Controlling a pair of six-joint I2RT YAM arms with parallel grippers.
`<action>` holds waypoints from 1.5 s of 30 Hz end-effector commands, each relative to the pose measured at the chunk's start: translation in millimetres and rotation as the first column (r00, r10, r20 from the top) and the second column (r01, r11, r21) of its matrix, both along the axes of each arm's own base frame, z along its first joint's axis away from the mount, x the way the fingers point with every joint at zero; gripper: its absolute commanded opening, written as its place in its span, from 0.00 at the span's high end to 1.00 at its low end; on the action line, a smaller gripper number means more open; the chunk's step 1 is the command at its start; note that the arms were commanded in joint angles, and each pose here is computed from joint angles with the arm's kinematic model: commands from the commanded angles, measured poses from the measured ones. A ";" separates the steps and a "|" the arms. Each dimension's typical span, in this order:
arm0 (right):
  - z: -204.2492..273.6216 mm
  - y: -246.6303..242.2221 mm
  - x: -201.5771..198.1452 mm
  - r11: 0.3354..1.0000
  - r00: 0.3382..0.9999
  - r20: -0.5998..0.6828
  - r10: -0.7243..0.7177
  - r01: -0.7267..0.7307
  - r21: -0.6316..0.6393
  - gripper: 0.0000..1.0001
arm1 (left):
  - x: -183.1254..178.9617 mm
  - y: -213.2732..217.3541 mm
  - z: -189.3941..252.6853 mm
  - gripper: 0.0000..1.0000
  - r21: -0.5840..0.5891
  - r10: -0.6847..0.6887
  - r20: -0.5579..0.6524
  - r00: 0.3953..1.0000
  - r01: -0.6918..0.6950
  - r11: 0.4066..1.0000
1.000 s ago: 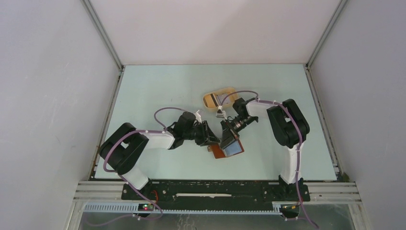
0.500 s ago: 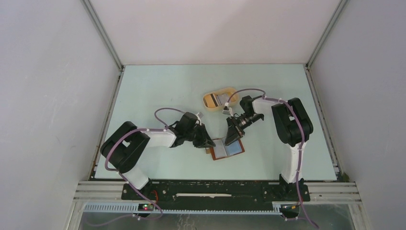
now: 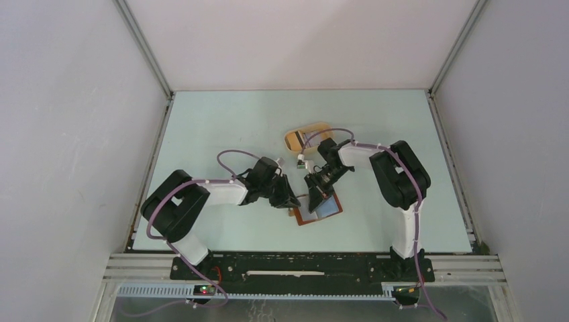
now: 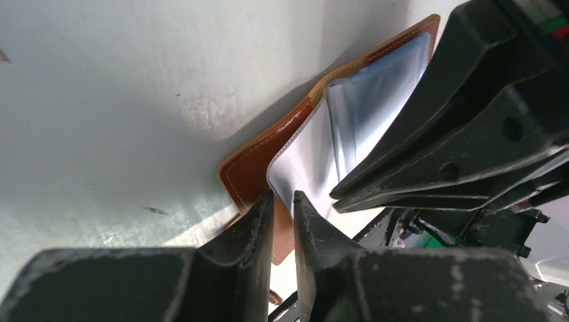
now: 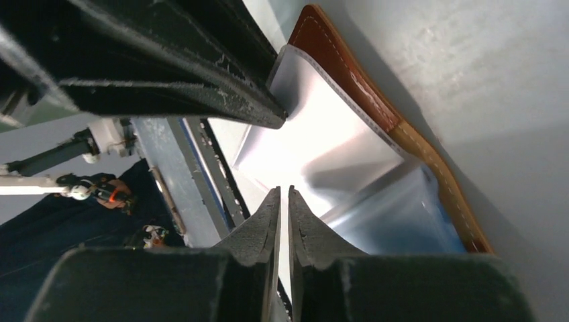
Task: Put the credit cards into the card holder
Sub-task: Turn over the card slot in the card holder.
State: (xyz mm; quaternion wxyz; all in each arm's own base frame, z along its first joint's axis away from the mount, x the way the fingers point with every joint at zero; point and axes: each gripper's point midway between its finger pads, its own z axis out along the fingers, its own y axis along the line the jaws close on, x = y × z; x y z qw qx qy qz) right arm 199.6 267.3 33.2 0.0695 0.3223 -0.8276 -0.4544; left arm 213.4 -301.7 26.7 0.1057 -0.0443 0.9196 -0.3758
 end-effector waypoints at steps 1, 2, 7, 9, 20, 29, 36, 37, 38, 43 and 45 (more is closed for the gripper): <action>-5.5 13.5 9.3 0.996 0.994 0.109 0.004 0.005 -0.085 0.85 | 13.6 -7.0 16.0 0.78 0.000 -0.012 0.070 0.997 0.012 1.000; -10.2 13.8 9.2 0.994 0.993 0.119 0.006 0.007 -0.111 0.85 | 13.9 -6.7 18.4 0.77 -0.002 -0.010 0.076 0.997 0.010 1.000; -25.0 12.1 7.7 0.984 0.991 0.131 0.017 0.007 -0.178 0.84 | 18.9 -0.1 41.3 0.70 -0.002 0.017 0.144 0.989 -0.017 1.000; -23.6 13.0 7.1 0.985 0.991 0.131 0.019 0.004 -0.172 0.83 | 22.3 1.4 57.9 0.67 -0.019 0.030 0.191 0.981 -0.027 0.999; 8.7 14.5 9.2 1.000 0.995 0.102 0.021 -0.019 -0.016 0.78 | 19.7 -27.6 85.8 0.75 -0.218 0.002 0.225 0.974 0.048 0.975; 27.5 3.0 20.6 0.997 0.997 0.075 -0.024 0.018 0.082 0.77 | 20.0 -36.2 64.6 0.78 -0.214 -0.021 0.167 0.986 0.057 0.975; 31.5 -5.5 26.9 0.994 0.996 0.071 -0.047 0.039 0.104 0.76 | 17.9 -26.0 37.4 0.78 -0.100 -0.039 0.121 0.992 0.051 0.994; 32.5 -6.4 27.1 0.994 0.996 0.078 -0.043 0.034 0.107 0.76 | 18.4 -24.6 36.0 0.77 -0.087 -0.039 0.121 0.992 0.050 0.995; 35.5 -7.9 28.4 0.993 0.995 0.089 -0.041 0.031 0.113 0.76 | 18.7 -22.3 33.5 0.77 -0.065 -0.041 0.120 0.992 0.049 0.997; 71.4 -23.0 49.0 0.981 0.975 0.201 -0.094 0.057 0.184 0.76 | 19.7 -15.2 29.5 0.77 -0.001 -0.065 0.121 0.991 0.065 0.998; 87.2 -32.0 60.7 0.979 0.956 0.268 -0.118 0.067 0.194 0.76 | 22.5 -16.9 33.1 0.78 -0.003 -0.078 0.140 0.987 0.079 0.997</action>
